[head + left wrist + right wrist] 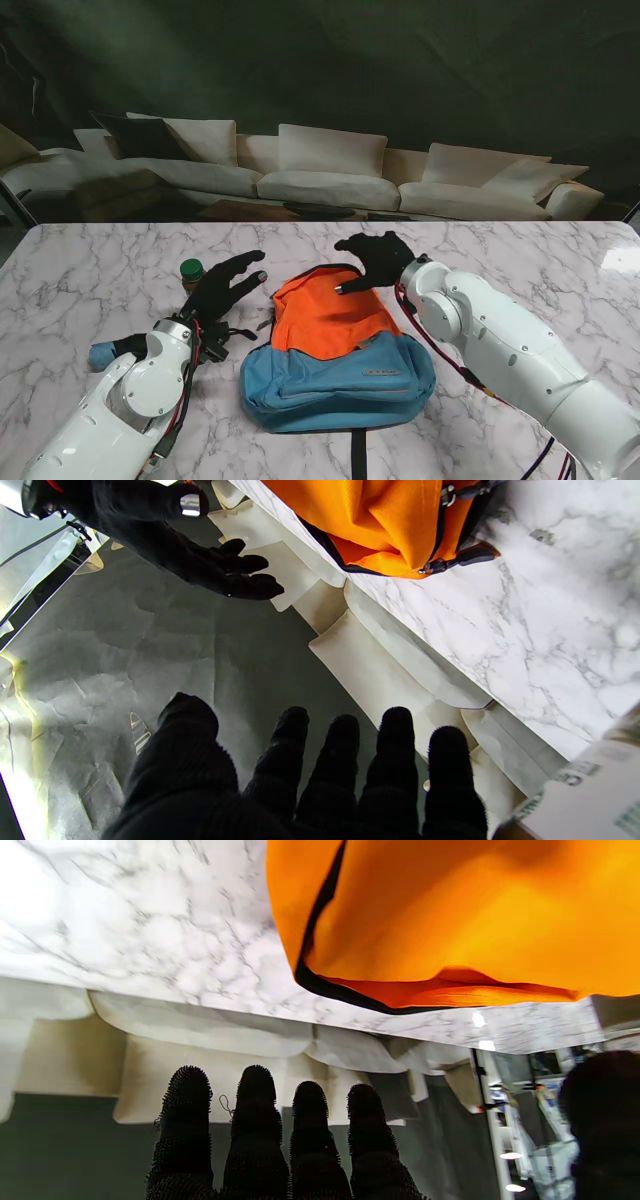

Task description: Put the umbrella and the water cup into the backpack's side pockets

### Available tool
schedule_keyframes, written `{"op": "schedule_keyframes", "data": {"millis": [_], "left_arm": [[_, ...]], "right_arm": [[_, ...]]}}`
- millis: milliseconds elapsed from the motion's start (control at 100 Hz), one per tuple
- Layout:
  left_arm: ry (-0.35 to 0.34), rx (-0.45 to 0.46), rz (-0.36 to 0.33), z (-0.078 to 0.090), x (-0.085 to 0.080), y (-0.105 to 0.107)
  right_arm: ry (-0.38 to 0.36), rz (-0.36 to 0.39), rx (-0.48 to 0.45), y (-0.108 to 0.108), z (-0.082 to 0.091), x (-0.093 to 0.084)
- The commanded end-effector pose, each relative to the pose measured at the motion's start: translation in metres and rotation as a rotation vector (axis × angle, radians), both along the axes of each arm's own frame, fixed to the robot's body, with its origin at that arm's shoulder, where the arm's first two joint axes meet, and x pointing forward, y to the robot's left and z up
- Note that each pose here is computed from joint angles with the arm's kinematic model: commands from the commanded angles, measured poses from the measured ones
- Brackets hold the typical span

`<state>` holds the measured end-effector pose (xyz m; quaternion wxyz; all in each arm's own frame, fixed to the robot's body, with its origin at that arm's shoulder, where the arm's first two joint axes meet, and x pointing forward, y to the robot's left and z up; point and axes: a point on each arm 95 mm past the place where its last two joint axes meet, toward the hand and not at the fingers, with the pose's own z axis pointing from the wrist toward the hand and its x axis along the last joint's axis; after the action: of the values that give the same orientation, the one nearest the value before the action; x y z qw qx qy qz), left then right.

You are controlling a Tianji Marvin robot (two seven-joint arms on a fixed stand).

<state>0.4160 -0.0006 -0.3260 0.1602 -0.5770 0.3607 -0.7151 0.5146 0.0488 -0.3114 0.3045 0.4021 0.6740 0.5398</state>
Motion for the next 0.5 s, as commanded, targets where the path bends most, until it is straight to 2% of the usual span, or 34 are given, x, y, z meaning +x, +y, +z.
{"op": "schedule_keyframes", "data": {"millis": [0, 230, 330, 490], "left_arm": [[0.008, 0.003, -0.011, -0.001, -0.001, -0.001], [0.012, 0.014, -0.014, -0.002, 0.000, -0.002], [0.013, 0.017, -0.015, -0.003, 0.000, -0.002], [0.008, 0.020, -0.014, -0.003, 0.001, -0.001]], "right_arm": [[0.023, -0.036, -0.017, -0.005, -0.006, 0.004], [0.156, -0.126, -0.153, -0.014, -0.020, 0.005], [0.192, -0.147, -0.166, -0.013, -0.028, 0.006], [0.208, -0.151, -0.153, -0.003, -0.040, 0.007]]}}
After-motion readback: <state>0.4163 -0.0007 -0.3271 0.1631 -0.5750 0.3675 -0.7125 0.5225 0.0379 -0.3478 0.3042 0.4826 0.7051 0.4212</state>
